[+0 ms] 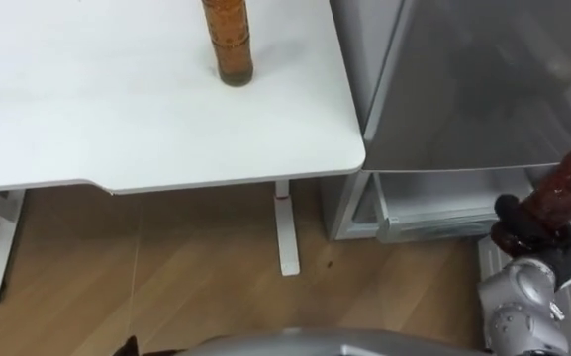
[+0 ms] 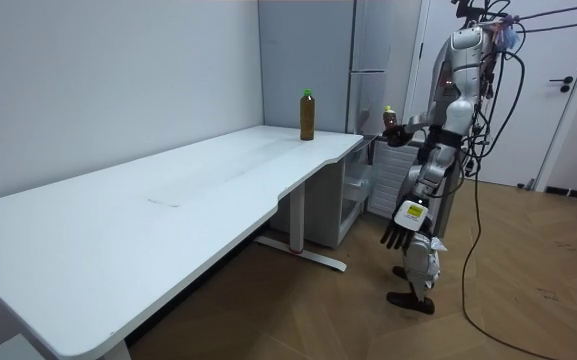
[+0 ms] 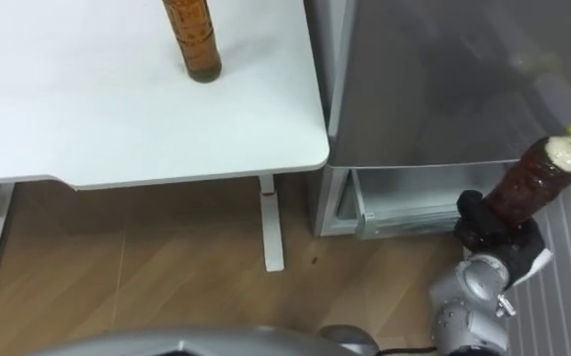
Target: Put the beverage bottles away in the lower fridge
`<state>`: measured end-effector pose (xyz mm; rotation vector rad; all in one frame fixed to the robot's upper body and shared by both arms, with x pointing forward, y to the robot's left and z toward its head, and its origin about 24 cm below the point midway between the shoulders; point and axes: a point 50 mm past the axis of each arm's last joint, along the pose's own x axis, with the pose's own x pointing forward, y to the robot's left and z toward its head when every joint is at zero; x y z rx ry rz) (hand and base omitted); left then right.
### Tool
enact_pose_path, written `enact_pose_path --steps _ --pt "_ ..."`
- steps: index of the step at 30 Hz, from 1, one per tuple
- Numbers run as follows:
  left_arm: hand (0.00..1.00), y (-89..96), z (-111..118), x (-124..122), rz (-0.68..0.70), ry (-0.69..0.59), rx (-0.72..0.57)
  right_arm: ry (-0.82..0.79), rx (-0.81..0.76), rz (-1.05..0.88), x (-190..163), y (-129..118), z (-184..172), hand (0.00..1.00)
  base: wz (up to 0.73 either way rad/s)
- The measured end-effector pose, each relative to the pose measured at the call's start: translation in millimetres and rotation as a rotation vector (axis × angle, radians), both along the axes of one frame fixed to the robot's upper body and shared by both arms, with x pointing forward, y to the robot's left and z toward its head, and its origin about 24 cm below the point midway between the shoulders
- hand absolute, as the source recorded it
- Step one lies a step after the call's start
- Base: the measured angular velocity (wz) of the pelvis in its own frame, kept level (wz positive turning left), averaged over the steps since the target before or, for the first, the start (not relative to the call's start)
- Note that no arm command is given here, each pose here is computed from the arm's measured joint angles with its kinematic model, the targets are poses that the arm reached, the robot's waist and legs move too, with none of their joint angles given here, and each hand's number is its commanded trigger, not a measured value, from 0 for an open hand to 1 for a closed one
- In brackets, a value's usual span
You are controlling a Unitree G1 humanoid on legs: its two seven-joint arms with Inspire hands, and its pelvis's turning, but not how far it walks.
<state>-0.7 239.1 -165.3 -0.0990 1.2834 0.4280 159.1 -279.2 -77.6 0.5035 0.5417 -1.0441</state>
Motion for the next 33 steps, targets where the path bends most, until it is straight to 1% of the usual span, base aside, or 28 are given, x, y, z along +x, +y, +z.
enact_pose_path --steps 2,4,6,9,11,13,16,20,22,26,29,33 --pt "0.00 0.8 0 -1 -0.001 0.002 -0.005 -0.023 0.056 -0.014 8 -5 -2 1.00 0.04" --pt "0.00 3.2 1 7 -0.009 -0.016 -0.011 -0.060 0.131 -0.039 13 -10 -4 1.00 0.11" --pt "0.00 6.4 1 10 -0.016 -0.011 -0.009 -0.080 0.178 -0.040 20 -10 -6 1.00 0.09" --pt "0.00 8.3 2 23 -0.032 -0.025 -0.011 -0.142 0.274 -0.091 32 -10 -9 1.00 0.21" --pt "0.00 9.4 3 39 -0.049 -0.061 -0.016 -0.163 0.326 -0.119 37 -10 -12 1.00 0.19" --pt "0.00 8.9 4 46 -0.056 -0.077 -0.024 -0.184 0.352 -0.113 45 -8 -10 1.00 0.02" --pt "0.00 8.6 5 56 -0.068 -0.090 -0.023 -0.251 0.423 -0.152 59 -9 -6 1.00 -0.01" --pt "0.00 11.4 5 61 -0.067 -0.077 -0.016 -0.348 0.469 -0.178 66 -12 -2 1.00 -0.02" --pt "0.00 11.2 5 65 -0.087 -0.067 -0.010 -0.392 0.478 -0.172 75 -12 4 1.00 0.00" --pt "0.00 9.3 8 89 -0.132 -0.094 0.001 -0.391 0.481 -0.154 89 -18 14 1.00 0.08" --pt "0.00 12.7 9 90 -0.138 -0.083 0.021 -0.391 0.505 -0.136 96 -15 17 1.00 0.22" --pt "0.00 16.4 9 84 -0.124 -0.053 0.048 -0.389 0.504 -0.125 101 -15 20 1.00 0.18"
